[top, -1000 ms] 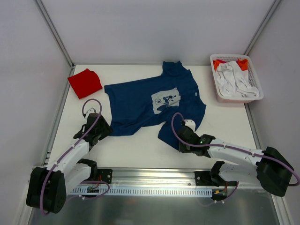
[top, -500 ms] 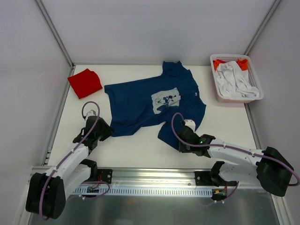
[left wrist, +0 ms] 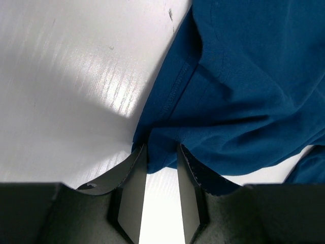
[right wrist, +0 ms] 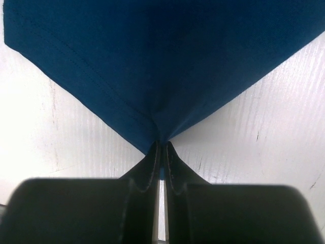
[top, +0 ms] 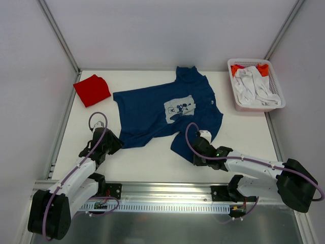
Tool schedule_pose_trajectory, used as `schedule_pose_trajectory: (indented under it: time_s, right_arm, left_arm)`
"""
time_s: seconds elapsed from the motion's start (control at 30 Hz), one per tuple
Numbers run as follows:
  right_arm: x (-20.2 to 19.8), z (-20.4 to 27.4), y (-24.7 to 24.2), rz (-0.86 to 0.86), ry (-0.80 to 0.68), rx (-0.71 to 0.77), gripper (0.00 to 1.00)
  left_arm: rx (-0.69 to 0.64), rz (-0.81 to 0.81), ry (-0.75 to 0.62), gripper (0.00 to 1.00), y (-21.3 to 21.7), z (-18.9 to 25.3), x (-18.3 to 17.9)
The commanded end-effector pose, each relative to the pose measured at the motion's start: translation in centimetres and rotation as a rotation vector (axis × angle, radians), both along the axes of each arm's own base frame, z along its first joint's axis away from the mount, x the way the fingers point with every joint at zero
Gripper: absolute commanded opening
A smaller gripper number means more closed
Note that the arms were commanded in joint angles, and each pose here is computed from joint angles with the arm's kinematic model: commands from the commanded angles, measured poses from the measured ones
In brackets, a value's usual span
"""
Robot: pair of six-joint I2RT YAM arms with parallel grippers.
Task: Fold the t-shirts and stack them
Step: Grap the side of the flattened tshirt closest away from the robot with both arms
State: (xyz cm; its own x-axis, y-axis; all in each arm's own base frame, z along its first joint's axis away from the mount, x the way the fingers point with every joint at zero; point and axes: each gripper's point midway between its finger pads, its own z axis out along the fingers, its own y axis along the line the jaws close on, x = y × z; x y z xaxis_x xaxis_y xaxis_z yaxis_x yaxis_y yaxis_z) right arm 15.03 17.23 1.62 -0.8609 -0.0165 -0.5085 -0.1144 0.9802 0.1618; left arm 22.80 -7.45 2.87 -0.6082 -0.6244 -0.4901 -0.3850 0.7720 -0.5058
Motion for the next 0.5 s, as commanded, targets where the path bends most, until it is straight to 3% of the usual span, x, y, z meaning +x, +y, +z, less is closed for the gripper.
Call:
schedule_pose_trajectory:
  time_s: [0.0,0.23,0.37,0.47]
  right_arm:
    - [-0.03,0.0,0.55,-0.009,0.003,0.03,0.0]
    - [0.04,0.01,0.83,-0.003,0.006,0.03,0.0]
    - [-0.02,-0.02,0.72,-0.005,0.007,0.027,0.0]
    - [0.2,0.51,0.67,-0.009,-0.007,0.032,0.0]
  left_arm:
    - [-0.019,0.005,-0.008,0.29,-0.09,0.19,0.05]
    - [-0.021,0.005,-0.004,0.19,-0.06,0.03,-0.27]
    - [-0.026,0.002,-0.005,0.0,-0.13,0.24,-0.35]
    - [-0.028,0.001,-0.012,0.0,-0.17,0.91,-0.29]
